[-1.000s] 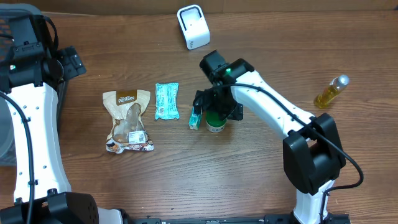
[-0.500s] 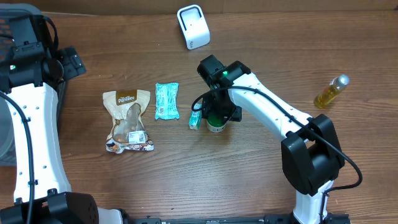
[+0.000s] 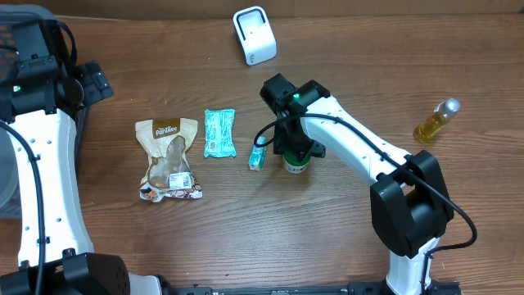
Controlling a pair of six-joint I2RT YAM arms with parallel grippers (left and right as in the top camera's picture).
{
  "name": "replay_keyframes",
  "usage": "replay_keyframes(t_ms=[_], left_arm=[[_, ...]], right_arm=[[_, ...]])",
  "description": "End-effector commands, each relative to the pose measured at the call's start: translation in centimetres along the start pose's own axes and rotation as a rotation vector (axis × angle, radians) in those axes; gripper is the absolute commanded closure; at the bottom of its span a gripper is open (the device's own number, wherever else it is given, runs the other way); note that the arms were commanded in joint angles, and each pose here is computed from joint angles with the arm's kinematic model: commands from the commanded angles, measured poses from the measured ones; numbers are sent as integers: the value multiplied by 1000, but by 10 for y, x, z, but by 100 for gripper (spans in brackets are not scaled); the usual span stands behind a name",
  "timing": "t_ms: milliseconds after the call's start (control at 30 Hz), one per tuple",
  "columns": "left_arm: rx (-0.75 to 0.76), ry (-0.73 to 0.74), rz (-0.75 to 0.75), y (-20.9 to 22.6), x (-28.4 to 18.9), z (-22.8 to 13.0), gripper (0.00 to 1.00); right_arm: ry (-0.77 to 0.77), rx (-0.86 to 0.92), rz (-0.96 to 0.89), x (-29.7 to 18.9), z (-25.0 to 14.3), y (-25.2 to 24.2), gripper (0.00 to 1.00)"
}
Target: Scan the item barcode
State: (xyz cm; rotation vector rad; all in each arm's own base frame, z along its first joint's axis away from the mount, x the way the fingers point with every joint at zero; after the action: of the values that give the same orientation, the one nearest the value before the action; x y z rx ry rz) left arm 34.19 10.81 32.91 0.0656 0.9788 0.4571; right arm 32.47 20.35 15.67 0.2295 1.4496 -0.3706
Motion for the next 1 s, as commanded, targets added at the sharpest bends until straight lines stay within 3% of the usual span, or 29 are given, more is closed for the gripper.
replay_keyframes(t_ms=[0,500,700,967], left_arm=[[-5,-10,3,3,-1,3,1],[-5,-10,3,3,-1,3,0],[-5,-10,3,3,-1,3,0],[-5,-10,3,3,-1,3,0]], right_arm=[[-46,47,-47,3,11,-11,29],[-38,127,-56,6,29,-27,20],[-31,125,-38,6,29,-24,0],[-32,125,-22,6,30,-22,0]])
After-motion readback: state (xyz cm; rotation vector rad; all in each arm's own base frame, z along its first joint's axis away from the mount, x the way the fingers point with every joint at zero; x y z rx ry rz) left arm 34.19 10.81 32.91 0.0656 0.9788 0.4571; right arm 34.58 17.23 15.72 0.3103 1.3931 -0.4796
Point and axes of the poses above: each gripper's point midway between its finger pads, its own x axis out along the fingers, its own y axis along the line the jaws close on, z = x × y, the point moved 9 cm from there along -x, back along the fingers, and after that the axes turned 15 degrees about x, right-handed, at the moved point
